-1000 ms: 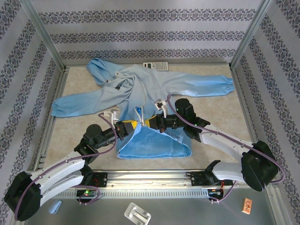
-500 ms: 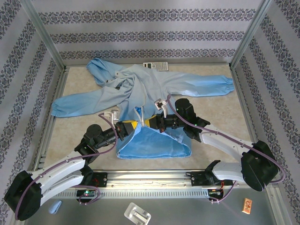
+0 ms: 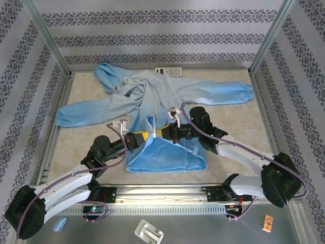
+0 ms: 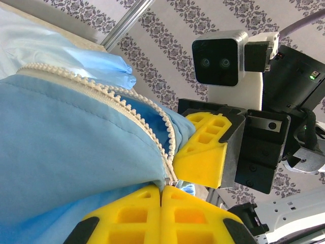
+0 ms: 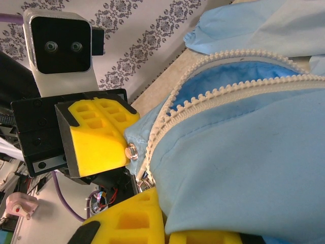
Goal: Zip up the jacket
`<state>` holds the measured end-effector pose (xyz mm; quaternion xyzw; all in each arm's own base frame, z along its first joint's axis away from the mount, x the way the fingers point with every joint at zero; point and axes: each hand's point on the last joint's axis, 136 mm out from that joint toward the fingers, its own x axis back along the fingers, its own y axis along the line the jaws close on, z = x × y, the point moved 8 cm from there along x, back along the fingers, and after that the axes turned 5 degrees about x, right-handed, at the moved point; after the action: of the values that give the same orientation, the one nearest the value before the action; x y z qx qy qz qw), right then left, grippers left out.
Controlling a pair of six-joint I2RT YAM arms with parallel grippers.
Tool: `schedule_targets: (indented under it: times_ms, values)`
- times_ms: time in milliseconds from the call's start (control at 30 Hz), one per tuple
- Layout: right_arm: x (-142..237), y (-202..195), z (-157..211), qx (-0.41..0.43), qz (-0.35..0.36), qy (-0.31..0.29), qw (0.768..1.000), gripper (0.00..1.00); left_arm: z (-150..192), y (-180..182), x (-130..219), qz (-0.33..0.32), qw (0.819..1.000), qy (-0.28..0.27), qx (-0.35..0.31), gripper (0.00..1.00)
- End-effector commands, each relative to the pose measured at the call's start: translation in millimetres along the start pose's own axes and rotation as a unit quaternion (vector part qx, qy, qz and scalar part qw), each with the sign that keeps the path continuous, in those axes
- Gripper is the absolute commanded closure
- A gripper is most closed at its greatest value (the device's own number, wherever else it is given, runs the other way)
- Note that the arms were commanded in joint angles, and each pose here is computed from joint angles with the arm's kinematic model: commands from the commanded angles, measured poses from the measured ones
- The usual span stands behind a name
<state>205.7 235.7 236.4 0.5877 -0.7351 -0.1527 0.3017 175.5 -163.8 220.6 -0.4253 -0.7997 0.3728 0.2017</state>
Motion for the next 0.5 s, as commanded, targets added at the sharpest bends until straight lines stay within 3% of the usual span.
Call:
schedule_targets:
  times_ms: [0,467]
  values:
    - [-0.5,7.7,-6.7,0.021,-0.015,-0.018,1.000,1.00,-2.1,-2.3,2.9,0.009,1.000,-0.007,-0.011,1.00]
    - [-3.1,6.5,-4.8,0.010,-0.018,-0.012,1.000,1.00,-4.8,-0.1,3.8,-0.022,0.999,-0.007,-0.036,1.00]
